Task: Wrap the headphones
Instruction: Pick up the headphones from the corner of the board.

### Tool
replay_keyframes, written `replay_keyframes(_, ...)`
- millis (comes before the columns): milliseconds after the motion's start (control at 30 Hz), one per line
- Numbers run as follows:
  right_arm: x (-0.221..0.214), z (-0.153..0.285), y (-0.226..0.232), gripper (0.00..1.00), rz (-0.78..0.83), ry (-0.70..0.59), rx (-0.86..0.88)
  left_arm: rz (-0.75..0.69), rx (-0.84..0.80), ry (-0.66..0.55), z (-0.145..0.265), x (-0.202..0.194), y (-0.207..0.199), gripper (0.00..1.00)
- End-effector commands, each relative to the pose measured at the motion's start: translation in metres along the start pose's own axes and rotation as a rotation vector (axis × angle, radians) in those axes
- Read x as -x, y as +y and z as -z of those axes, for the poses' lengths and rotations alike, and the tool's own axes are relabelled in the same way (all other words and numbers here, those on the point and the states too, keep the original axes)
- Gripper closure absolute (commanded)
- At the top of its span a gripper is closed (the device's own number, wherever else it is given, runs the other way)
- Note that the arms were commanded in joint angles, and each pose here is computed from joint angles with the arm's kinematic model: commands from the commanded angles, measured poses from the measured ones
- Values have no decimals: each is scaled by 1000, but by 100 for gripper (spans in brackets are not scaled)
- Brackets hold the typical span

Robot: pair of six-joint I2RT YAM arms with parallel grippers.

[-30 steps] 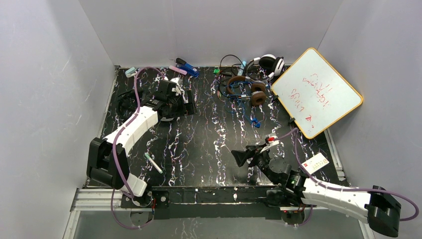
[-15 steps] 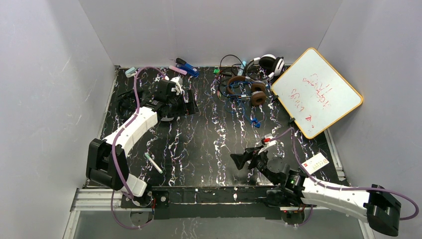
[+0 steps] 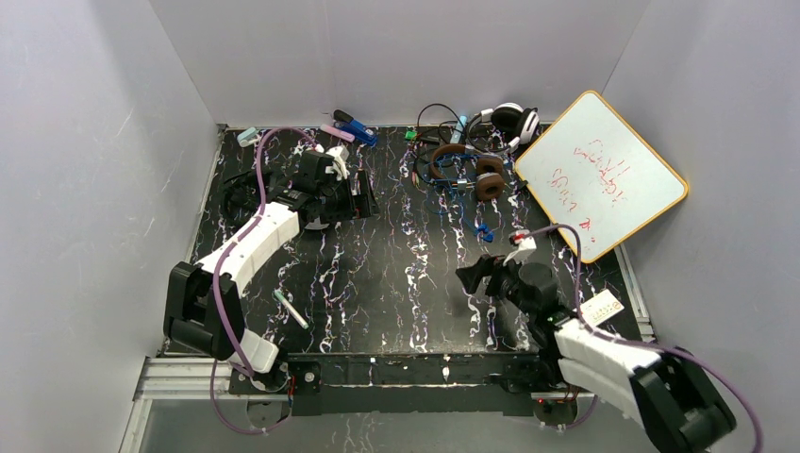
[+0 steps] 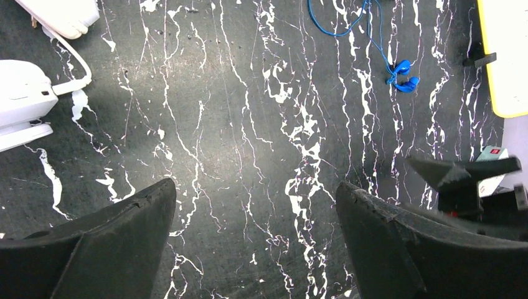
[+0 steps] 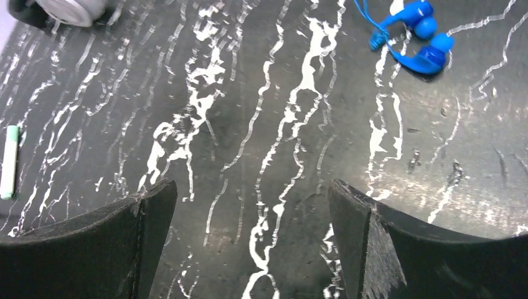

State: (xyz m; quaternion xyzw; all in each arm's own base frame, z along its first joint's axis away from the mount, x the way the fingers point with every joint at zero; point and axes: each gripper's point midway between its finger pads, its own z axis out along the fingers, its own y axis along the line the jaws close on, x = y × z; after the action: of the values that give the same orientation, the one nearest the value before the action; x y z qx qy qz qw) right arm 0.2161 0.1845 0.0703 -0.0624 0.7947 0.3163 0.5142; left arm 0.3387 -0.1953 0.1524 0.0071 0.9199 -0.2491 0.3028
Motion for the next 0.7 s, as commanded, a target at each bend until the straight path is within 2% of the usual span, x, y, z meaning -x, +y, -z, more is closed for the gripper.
replay_keyframes(0, 45, -20, 30, 1, -32, -5, 224, -2, -29, 6, -1, 2, -5, 4)
replay_keyframes(167, 72, -59, 30, 1, 15, -15, 209, 19, -35, 20, -7, 2, -7, 4)
replay_keyframes(300, 90, -73, 11, 1, 2, -65, 91, 32, -65, 64, -19, -2, -18, 6)
replay_keyframes(467, 114, -76, -19, 1, -55, -21, -66, -16, -49, 57, -30, -1, -31, 6)
replay_keyframes(667, 129, -53, -41, 1, -126, 48, -269, -60, -44, 21, -30, 7, -43, 7)
